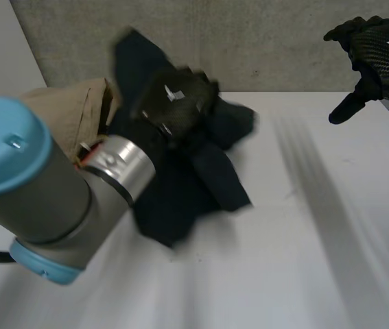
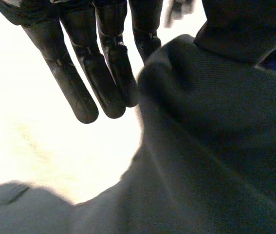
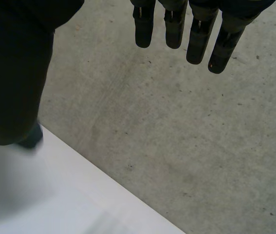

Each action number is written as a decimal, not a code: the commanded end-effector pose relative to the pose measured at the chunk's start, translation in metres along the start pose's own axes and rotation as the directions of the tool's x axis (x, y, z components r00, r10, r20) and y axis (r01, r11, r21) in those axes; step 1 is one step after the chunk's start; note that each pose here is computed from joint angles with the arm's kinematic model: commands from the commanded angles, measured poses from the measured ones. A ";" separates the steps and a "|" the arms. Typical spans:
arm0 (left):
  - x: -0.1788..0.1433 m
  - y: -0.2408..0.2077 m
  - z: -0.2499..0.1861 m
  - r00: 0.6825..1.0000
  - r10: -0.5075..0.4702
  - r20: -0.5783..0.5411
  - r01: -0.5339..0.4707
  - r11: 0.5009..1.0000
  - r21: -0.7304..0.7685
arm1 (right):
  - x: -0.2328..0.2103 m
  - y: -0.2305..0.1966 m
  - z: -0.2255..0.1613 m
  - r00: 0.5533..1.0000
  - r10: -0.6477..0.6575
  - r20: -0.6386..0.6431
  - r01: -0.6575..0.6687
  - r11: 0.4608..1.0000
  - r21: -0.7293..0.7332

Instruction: Fold the laundry.

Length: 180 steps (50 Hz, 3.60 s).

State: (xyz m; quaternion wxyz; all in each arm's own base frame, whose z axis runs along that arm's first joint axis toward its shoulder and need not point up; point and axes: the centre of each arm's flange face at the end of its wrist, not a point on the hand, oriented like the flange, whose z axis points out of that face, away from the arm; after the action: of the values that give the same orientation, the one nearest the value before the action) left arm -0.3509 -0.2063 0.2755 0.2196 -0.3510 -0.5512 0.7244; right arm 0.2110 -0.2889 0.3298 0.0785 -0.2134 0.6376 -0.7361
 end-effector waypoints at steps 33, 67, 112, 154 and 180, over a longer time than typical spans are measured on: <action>0.013 0.072 -0.081 0.975 -0.013 0.221 0.130 0.841 -0.524 | -0.041 0.135 -0.004 0.898 -0.231 0.376 0.389 0.817 -0.426; 0.085 0.110 -0.041 0.870 -0.395 0.294 0.491 0.647 -0.583 | -0.062 0.187 0.001 0.783 -0.276 0.557 0.484 0.834 -0.266; -0.027 0.036 -0.013 0.960 -0.032 0.278 0.166 0.866 -0.472 | -0.059 0.158 -0.013 0.926 0.220 0.307 -0.001 0.813 -0.583; -0.055 0.052 0.042 0.872 0.441 0.213 -0.307 0.830 -0.466 | -0.033 0.075 0.027 0.891 -0.367 0.266 0.448 0.806 -0.386; -0.097 -0.012 0.066 0.743 0.393 0.541 -0.450 0.892 -0.030 | -0.028 0.004 0.097 0.871 -0.445 -0.210 0.485 0.848 0.214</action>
State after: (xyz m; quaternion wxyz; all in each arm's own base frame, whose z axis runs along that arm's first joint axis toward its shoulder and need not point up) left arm -0.3370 -0.3262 0.3861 -0.1121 -0.1790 -0.3745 0.9029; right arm 0.2735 -0.3649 0.3819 -0.1357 -0.2527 0.3972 -0.8717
